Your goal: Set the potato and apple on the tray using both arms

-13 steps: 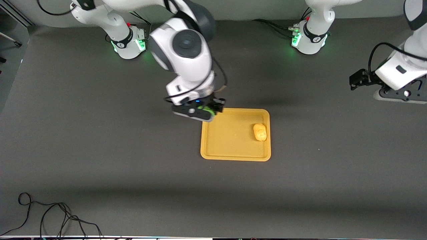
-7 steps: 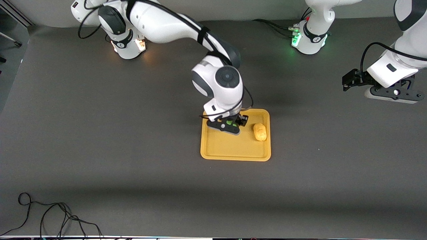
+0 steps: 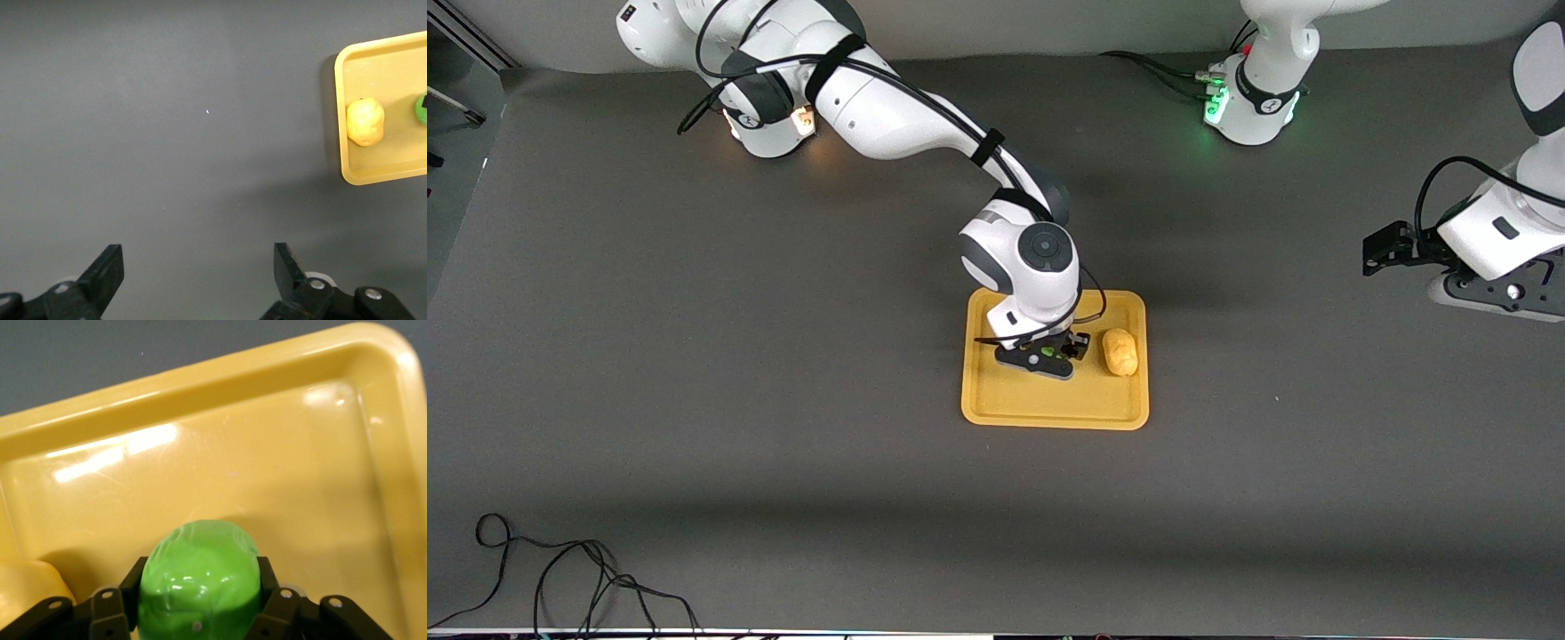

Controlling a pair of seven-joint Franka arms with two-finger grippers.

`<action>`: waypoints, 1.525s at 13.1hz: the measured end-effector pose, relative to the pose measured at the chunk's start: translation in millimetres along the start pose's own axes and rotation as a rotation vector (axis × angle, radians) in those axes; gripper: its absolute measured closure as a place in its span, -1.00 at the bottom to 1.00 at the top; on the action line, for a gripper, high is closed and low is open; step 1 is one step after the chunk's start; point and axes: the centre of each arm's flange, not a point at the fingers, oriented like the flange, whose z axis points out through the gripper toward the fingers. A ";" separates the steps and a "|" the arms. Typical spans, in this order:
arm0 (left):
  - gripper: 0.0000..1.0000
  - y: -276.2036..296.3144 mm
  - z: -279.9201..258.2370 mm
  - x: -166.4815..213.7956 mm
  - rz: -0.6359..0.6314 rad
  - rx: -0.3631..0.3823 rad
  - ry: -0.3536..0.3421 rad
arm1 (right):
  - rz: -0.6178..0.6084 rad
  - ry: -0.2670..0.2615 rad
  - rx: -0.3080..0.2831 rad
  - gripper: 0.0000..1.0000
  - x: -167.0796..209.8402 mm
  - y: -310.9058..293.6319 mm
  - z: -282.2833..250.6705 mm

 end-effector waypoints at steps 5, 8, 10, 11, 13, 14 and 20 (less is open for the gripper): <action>-1.00 -0.3 -3.1 1.4 0.026 0.000 0.004 | -0.003 0.014 0.003 -1.00 3.8 -3.7 -16.3; -1.00 -3.0 -4.1 5.0 0.031 0.020 0.004 | 0.019 0.008 -0.028 -1.00 20.0 -0.9 -112.5; -1.00 -4.0 -2.3 6.0 0.034 0.026 0.000 | 0.046 -0.003 -0.058 -1.00 32.4 18.2 -200.9; -1.00 -4.3 -2.2 6.1 0.034 0.027 0.000 | 0.059 -0.011 -0.071 -1.00 39.9 32.9 -240.7; -1.00 -4.8 -5.5 7.2 0.034 0.029 0.007 | 0.026 -0.033 -0.100 -1.00 59.6 71.9 -308.1; -1.00 -5.7 -11.3 9.8 0.034 0.030 0.018 | -0.005 -0.053 -0.123 -1.00 73.8 97.3 -331.2; -1.00 -11.1 -14.6 20.4 0.033 0.018 -0.008 | -0.131 -0.143 -0.132 -1.00 203.0 325.9 -387.8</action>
